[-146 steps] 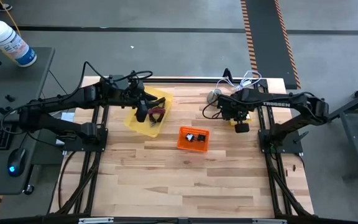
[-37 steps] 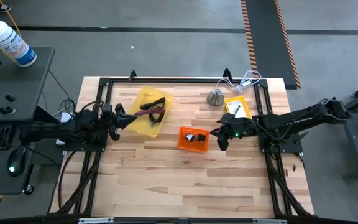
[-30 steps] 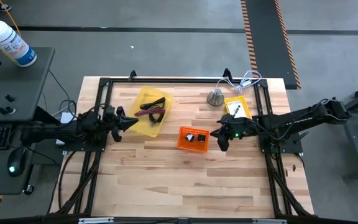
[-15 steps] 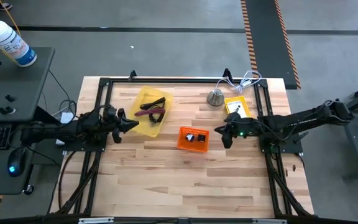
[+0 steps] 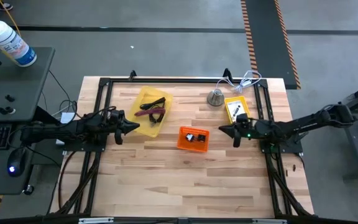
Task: Pick and place items into bin
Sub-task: Return to Home Position
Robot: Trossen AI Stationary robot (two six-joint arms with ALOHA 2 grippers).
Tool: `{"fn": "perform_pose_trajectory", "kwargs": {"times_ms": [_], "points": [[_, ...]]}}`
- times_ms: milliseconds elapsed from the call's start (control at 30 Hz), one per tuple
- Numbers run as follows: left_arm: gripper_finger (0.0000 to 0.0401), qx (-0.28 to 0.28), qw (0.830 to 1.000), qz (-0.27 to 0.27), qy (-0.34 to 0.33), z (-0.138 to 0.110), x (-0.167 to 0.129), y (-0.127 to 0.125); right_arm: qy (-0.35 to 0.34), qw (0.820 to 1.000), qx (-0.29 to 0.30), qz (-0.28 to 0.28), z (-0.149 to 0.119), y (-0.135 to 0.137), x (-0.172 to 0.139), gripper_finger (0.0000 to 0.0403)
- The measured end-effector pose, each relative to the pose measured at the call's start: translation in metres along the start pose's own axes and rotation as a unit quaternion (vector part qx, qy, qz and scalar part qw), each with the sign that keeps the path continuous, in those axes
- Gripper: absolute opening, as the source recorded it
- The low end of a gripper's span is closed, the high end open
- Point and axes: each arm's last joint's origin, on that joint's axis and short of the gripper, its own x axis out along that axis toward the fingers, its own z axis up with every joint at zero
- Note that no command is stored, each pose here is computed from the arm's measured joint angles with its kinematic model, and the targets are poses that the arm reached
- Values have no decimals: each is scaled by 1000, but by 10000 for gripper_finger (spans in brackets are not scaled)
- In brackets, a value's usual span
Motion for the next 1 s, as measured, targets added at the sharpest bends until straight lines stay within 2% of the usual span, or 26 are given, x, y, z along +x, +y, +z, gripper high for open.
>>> {"fn": "perform_pose_trajectory", "kwargs": {"times_ms": [367, 1000], "points": [[1, 0, 1000, 0, 0, 0, 0, 0, -70, 995, -58, 35, 10, 2, -16, 0], [1, 0, 1000, 0, 0, 0, 0, 0, -52, 994, -93, 1, 8, -11, -41, 0]]}}
